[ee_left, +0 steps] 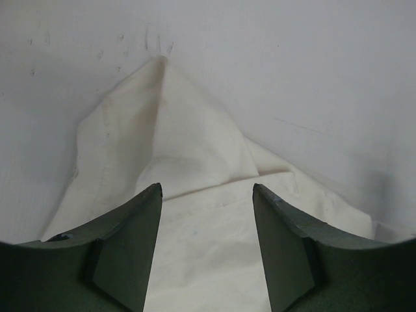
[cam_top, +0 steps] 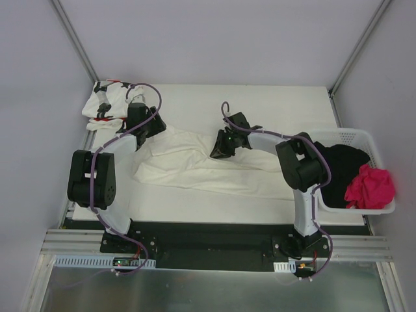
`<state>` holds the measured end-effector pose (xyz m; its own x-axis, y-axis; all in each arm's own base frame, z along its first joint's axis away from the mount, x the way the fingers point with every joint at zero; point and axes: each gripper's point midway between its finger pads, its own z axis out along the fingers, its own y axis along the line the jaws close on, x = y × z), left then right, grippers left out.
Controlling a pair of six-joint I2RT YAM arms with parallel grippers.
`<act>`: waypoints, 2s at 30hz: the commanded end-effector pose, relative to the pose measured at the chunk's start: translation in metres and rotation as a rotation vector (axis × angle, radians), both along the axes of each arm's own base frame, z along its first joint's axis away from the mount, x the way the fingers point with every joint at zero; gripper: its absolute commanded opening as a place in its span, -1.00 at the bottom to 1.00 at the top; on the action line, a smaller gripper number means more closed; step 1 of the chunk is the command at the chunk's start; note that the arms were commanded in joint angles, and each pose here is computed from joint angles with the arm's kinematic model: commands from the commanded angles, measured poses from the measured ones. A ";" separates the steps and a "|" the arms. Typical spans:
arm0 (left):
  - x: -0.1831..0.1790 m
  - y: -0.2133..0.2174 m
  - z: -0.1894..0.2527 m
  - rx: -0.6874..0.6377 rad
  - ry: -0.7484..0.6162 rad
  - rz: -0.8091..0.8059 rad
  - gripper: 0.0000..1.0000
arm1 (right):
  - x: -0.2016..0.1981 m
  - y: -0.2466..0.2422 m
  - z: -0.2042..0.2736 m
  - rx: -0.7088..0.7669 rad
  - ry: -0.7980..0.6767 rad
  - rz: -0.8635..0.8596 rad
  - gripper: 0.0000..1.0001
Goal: Fold and stack the t-shirts
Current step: Fold the other side of the tshirt into a rectangle
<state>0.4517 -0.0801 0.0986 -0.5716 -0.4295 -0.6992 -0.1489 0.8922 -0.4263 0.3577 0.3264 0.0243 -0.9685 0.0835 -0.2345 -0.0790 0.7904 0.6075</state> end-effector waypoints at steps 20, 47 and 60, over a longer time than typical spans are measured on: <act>0.004 -0.023 0.017 -0.024 -0.070 -0.110 0.13 | -0.006 -0.022 0.008 -0.081 -0.050 0.006 -0.50; 0.014 -0.005 0.006 0.157 0.052 -0.176 0.25 | 0.058 -0.025 0.065 0.015 -0.142 -0.014 -0.39; 0.035 0.019 -0.012 0.188 0.105 -0.108 0.25 | 0.052 -0.053 0.062 0.026 -0.125 -0.074 -0.38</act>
